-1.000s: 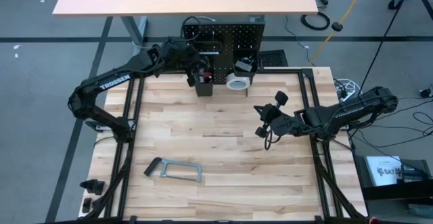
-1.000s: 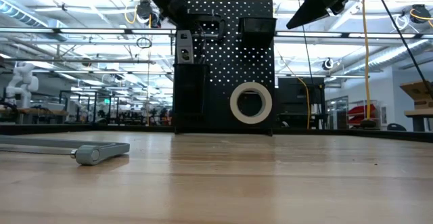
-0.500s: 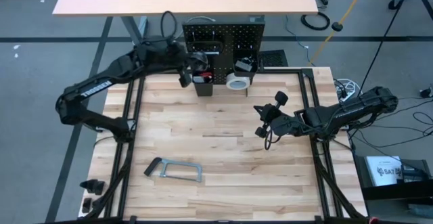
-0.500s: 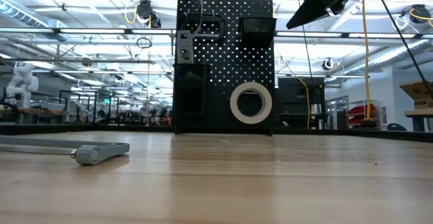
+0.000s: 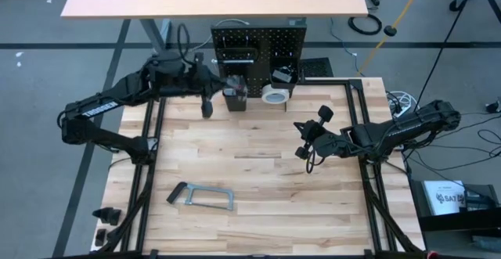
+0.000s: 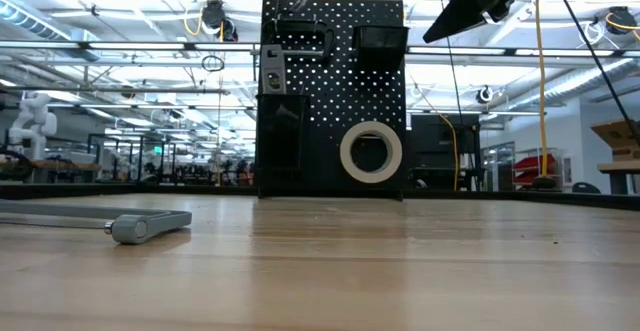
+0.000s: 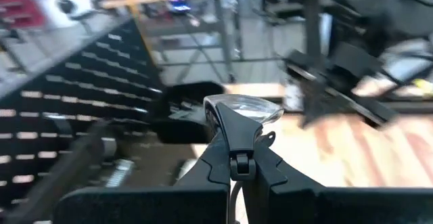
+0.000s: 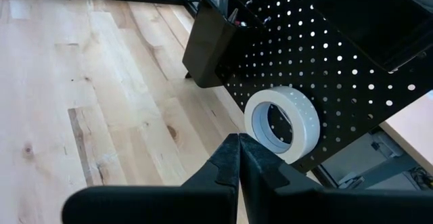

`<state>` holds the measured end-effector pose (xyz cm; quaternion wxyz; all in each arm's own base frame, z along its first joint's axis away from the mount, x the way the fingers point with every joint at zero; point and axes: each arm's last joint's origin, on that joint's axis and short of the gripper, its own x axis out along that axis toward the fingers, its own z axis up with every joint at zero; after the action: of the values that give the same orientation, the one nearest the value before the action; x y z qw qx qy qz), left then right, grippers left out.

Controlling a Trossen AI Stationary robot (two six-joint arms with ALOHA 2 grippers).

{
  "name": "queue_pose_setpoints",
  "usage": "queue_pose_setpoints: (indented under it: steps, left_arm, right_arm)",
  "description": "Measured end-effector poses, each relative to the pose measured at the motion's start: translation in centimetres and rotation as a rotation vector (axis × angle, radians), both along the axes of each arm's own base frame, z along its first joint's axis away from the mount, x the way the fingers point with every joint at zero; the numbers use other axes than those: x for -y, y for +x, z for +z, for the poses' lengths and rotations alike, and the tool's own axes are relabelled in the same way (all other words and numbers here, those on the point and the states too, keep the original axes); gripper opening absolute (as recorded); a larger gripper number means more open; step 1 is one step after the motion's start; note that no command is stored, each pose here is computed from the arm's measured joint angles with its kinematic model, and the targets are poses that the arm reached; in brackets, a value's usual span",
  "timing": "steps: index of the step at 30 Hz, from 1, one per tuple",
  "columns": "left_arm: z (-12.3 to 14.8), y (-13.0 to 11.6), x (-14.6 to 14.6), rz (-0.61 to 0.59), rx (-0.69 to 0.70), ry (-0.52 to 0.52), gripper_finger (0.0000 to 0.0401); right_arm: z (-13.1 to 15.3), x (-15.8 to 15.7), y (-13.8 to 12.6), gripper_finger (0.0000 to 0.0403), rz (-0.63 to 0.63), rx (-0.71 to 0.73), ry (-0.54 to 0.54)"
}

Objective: Hang tools onto peg board
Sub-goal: Remove the black safety glasses from the left black tool bin

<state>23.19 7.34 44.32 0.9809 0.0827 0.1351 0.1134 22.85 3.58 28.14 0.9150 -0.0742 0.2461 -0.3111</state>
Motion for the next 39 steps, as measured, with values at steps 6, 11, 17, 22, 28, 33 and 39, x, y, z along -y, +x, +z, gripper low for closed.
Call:
queue_pose_setpoints:
  steps: [6, 11, 17, 22, 28, 33, 39]
  left_arm:
    - [-1.4, 0.9, 2.9, -0.114, -0.117, -0.074, 0.001]
    - [-3.9, 1.4, 5.4, -0.186, -0.248, -0.134, 0.001]
    - [-10.3, 1.5, 7.3, -0.17, -0.415, -0.2, 0.001]
    - [-14.6, 1.6, 8.8, -0.119, -0.398, -0.117, 0.001]
    - [-19.5, 1.3, 10.2, 0.023, -0.376, 0.109, 0.001]
    - [-22.1, 1.0, 10.1, 0.15, -0.305, 0.248, 0.001]
    - [-24.9, 1.2, 10.1, 0.2, -0.248, 0.221, 0.001]
  right_arm:
    - [0.0, 0.0, 0.0, 0.0, -0.001, 0.002, 0.002]
    - [0.0, 0.0, 0.0, 0.0, -0.001, 0.002, 0.003]
    - [-0.2, 0.0, 0.1, 0.0, -0.003, -0.004, 0.003]
    - [-0.3, 0.0, 0.3, 0.0, -0.005, -0.012, 0.001]
    - [-0.3, 0.1, 0.3, 0.0, -0.013, -0.011, 0.001]
    - [-0.4, 0.3, 0.4, 0.0, -0.02, -0.009, 0.002]
    - [-0.4, 0.3, 0.5, 0.0, -0.024, 0.0, 0.007]
